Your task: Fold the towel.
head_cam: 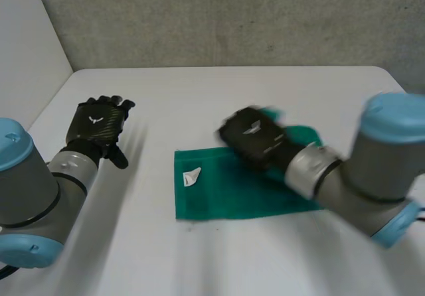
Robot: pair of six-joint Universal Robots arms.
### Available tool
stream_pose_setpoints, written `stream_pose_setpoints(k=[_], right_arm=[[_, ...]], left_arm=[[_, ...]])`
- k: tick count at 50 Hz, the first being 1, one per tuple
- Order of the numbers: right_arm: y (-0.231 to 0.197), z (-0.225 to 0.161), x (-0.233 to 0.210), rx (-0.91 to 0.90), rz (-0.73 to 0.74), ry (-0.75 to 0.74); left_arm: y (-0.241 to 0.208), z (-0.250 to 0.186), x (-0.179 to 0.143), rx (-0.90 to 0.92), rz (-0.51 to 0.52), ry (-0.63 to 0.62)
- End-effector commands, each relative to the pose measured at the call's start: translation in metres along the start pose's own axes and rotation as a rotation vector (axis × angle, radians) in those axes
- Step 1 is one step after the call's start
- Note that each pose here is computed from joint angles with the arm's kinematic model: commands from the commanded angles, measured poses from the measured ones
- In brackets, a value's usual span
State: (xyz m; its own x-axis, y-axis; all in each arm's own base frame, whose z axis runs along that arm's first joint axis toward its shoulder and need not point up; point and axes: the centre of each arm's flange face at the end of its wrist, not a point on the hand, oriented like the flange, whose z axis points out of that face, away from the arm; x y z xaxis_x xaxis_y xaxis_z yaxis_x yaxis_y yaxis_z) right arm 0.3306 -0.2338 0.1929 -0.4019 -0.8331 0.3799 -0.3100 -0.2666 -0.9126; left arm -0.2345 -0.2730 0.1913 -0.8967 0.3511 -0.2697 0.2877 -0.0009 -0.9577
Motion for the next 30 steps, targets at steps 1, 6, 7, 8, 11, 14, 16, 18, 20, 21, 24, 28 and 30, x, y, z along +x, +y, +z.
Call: stream_pose_setpoints(k=[1,6,7,8,11,14,16,18,20,21,24,28,30], right_arm=[[0.022,0.022,-0.071,-0.019,0.013,-0.181],[0.027,0.019,-0.067,-0.058,0.044,-0.159],[0.027,0.019,-0.067,-0.058,0.044,-0.159],[0.025,0.017,-0.064,-0.062,0.045,-0.142],[0.016,0.009,-0.039,-0.074,0.049,-0.033],[0.022,-0.016,0.02,-0.135,0.099,0.198],[0.037,-0.035,0.037,-0.195,0.138,0.274],[0.041,-0.039,0.038,-0.211,0.143,0.281],[0.056,-0.051,0.038,-0.265,0.175,0.298],[0.061,-0.055,0.038,-0.283,0.186,0.306],[0.078,-0.066,0.048,-0.332,0.209,0.351],[0.1,-0.074,0.058,-0.397,0.209,0.384],[0.11,-0.076,0.06,-0.433,0.205,0.388]], left_arm=[[-0.007,-0.005,0.017,0.024,-0.011,0.049],[-0.016,-0.008,0.038,0.058,-0.047,0.108],[-0.019,-0.009,0.042,0.065,-0.052,0.121],[-0.019,-0.009,0.047,0.07,-0.059,0.136],[-0.029,-0.01,0.065,0.101,-0.085,0.186],[-0.034,-0.009,0.086,0.119,-0.121,0.241],[-0.034,-0.009,0.099,0.122,-0.137,0.274],[-0.033,-0.009,0.118,0.121,-0.149,0.323],[-0.028,-0.009,0.13,0.108,-0.146,0.35],[-0.019,-0.007,0.139,0.081,-0.14,0.366],[-0.005,-0.003,0.145,0.029,-0.128,0.365],[0.024,0.0,0.145,-0.115,-0.085,0.296],[0.028,0.0,0.143,-0.136,-0.078,0.283]])
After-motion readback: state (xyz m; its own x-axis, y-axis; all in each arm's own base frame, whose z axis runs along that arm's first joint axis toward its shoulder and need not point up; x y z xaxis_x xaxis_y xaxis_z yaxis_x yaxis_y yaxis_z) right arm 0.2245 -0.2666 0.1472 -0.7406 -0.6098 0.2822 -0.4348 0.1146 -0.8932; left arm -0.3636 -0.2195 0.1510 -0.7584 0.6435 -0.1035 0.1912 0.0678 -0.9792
